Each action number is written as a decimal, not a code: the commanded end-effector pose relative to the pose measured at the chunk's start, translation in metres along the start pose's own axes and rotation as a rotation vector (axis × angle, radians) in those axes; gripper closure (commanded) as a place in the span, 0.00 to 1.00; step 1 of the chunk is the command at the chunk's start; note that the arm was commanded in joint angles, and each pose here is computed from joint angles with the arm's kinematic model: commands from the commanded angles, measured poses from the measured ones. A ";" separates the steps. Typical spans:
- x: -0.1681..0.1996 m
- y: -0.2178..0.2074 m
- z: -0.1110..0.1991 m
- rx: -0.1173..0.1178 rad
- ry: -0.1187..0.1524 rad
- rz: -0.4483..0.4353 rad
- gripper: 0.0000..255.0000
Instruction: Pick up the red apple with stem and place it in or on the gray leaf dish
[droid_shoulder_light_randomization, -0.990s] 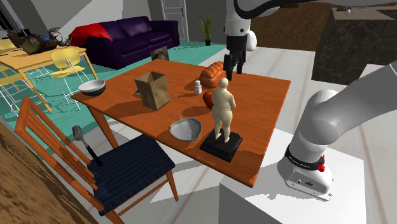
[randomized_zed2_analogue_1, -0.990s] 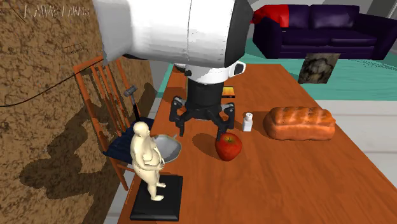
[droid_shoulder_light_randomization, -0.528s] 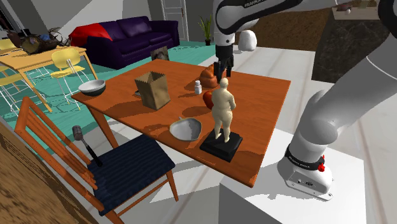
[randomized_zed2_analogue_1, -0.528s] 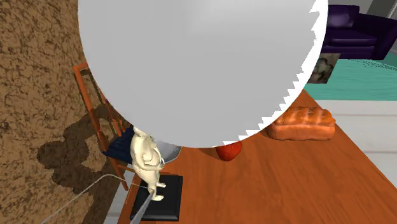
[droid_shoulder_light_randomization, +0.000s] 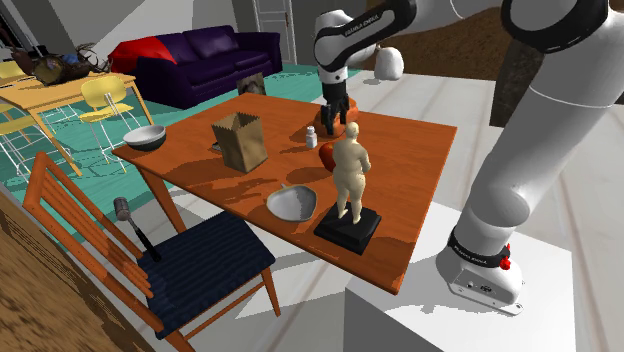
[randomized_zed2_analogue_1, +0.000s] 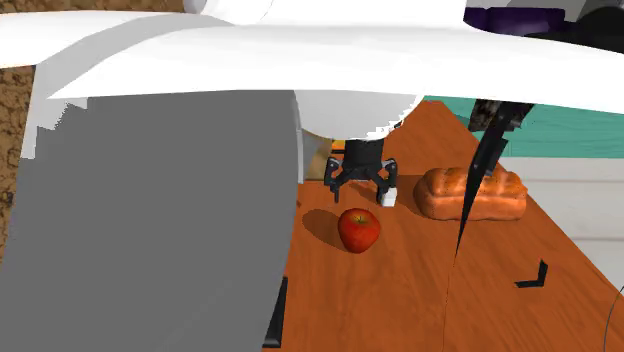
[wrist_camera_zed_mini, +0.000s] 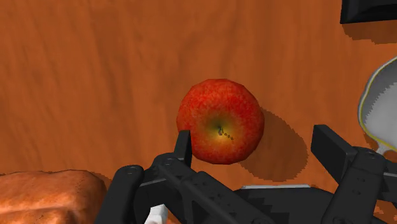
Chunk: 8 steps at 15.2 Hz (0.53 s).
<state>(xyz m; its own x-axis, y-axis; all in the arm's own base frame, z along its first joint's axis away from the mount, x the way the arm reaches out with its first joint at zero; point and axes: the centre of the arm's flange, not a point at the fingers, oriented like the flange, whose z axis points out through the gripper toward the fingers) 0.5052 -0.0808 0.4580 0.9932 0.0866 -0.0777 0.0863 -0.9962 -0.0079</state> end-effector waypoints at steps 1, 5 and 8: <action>0.023 0.010 0.015 -0.010 -0.005 -0.010 0.00; 0.034 0.016 0.032 -0.014 -0.007 -0.015 0.00; 0.034 0.016 0.048 -0.014 -0.007 -0.015 0.00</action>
<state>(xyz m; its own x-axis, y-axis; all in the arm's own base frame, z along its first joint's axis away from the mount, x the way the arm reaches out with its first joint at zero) 0.5369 -0.0940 0.4123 0.9912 0.1012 -0.0856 0.1020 -0.9948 0.0050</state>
